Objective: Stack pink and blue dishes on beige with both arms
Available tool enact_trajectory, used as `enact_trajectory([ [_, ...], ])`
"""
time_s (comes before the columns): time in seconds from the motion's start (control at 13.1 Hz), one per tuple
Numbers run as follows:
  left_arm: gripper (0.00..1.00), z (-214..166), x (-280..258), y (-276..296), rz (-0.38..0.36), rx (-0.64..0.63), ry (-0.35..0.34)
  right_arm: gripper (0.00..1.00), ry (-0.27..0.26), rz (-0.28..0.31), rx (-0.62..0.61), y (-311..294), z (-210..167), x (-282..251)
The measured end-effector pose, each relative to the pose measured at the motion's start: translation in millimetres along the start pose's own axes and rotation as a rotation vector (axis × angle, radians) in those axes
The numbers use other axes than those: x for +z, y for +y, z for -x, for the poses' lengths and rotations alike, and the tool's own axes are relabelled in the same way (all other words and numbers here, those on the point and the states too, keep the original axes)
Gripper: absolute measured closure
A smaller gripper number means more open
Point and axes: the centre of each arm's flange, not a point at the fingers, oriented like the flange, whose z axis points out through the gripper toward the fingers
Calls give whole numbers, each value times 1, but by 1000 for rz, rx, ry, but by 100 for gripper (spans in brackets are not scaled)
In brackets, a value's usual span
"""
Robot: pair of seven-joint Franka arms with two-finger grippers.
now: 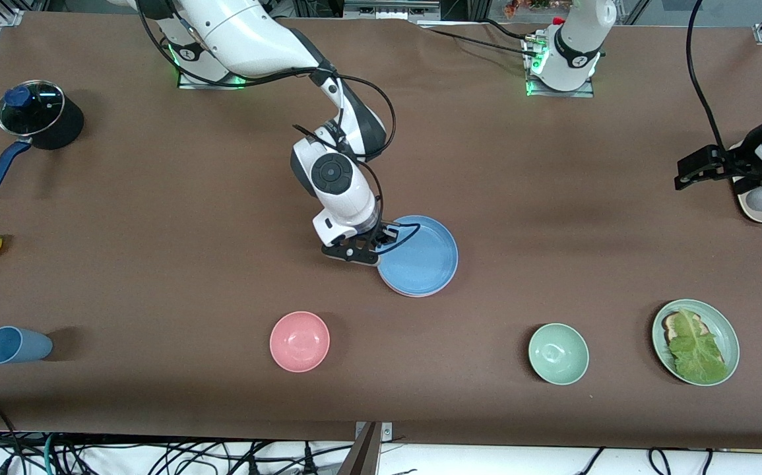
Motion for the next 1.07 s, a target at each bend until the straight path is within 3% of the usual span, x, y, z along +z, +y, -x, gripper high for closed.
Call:
enact_trajectory([
  [0.23, 0, 11, -9, -5, -4, -11, -11, 96, 0, 2, 0, 0, -1, 3],
  [0.61, 0, 22, -14, -5, 3, -19, -31, 51, 17, 6, 1, 3, -10, -2],
  [0.69, 0, 24, -16, -6, 3, -22, -32, 50, 27, 20, -5, 5, -14, -5],
  [0.76, 0, 26, -16, -8, 9, -27, -42, 43, 33, 42, -13, 9, -20, -8],
  [1.07, 0, 32, -12, -12, 54, -38, -75, 5, 21, 120, -98, 35, -70, -66],
])
